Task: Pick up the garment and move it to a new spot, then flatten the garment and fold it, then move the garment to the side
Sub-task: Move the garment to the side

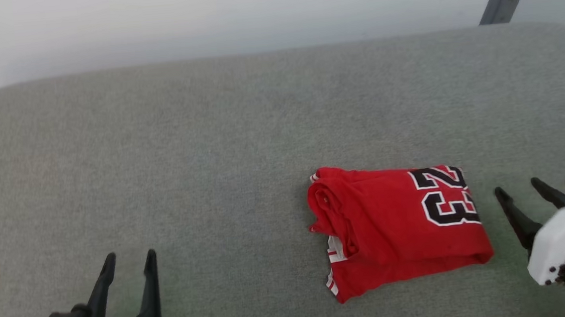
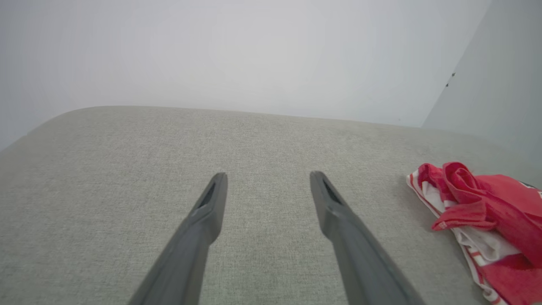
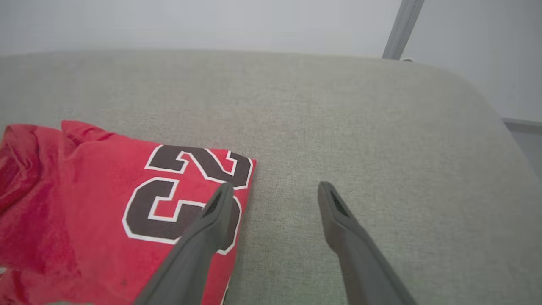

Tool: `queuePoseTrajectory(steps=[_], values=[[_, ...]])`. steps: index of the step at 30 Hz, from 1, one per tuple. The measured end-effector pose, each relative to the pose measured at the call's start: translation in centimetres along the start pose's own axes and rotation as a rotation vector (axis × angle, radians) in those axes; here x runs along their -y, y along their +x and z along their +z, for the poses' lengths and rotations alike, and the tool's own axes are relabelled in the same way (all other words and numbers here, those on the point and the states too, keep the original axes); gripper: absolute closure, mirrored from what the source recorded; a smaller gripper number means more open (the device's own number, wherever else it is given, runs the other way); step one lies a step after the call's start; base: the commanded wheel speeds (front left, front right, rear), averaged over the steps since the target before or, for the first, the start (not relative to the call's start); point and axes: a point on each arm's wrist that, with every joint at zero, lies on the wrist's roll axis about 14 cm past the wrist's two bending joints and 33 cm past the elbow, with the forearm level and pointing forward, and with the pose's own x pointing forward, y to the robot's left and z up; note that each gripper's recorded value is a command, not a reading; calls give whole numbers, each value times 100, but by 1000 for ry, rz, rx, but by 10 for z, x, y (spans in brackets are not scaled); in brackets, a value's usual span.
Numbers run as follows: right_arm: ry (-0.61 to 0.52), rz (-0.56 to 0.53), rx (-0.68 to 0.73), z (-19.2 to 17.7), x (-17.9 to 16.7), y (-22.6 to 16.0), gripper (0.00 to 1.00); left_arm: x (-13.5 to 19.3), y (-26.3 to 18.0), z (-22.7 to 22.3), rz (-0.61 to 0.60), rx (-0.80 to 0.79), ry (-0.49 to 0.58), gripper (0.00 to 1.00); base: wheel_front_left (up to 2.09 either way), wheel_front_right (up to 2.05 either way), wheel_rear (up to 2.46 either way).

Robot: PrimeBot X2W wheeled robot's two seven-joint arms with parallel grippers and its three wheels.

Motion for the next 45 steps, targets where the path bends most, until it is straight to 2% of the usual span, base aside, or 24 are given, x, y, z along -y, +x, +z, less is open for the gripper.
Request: queuePoseTrajectory(steps=[4, 5, 10, 15, 20, 21, 22, 23, 27, 31, 32, 34, 45], values=[[-38, 98, -236, -14, -18, 23, 0, 3, 13, -9, -11, -25, -8, 0, 0, 0, 0], [-38, 98, -236, -14, -18, 23, 0, 3, 13, -9, -11, -25, -8, 0, 0, 0, 0], [-79, 133, -437, -29, -21, 39, 0, 3, 25, -16, -6, -44, -22, 0, 0, 0, 0], [-77, 189, -657, -65, -36, 47, 0, 2, 37, -22, -3, -57, -39, 0, 0, 0, 0], [-62, 210, -736, -81, -43, 57, 2, -6, 45, -28, 12, -76, -30, 0, 0, 0, 0], [-62, 208, -740, -83, -43, 60, 52, -7, 46, -29, 12, -78, -27, 0, 0, 0, 0], [-62, 210, -741, -84, -44, 62, 78, -7, 48, -30, 9, -81, -22, 0, 0, 0, 0], [-60, 212, -739, -84, -46, 63, 100, -7, 50, -31, 3, -84, -19, 0, 0, 0, 0], [-11, 204, -695, -78, -48, 64, 100, 2, 62, -29, -44, -75, -10, 0, 0, 0, 0], [36, 143, -594, -62, -28, 66, 100, 16, 80, -23, -111, -50, 0, 0, 0, 0, 0], [51, 74, -538, -52, -3, 66, 100, 26, 92, -20, -152, -34, -2, 0, 0, 0, 0], [72, 2, -495, -44, 22, 61, 100, 37, 102, -21, -198, -29, 0, 0, 0, 0, 0], [78, -464, -340, -23, 177, 28, 100, 97, 176, -27, -471, 30, 44, 0, 0, 0, 0]])
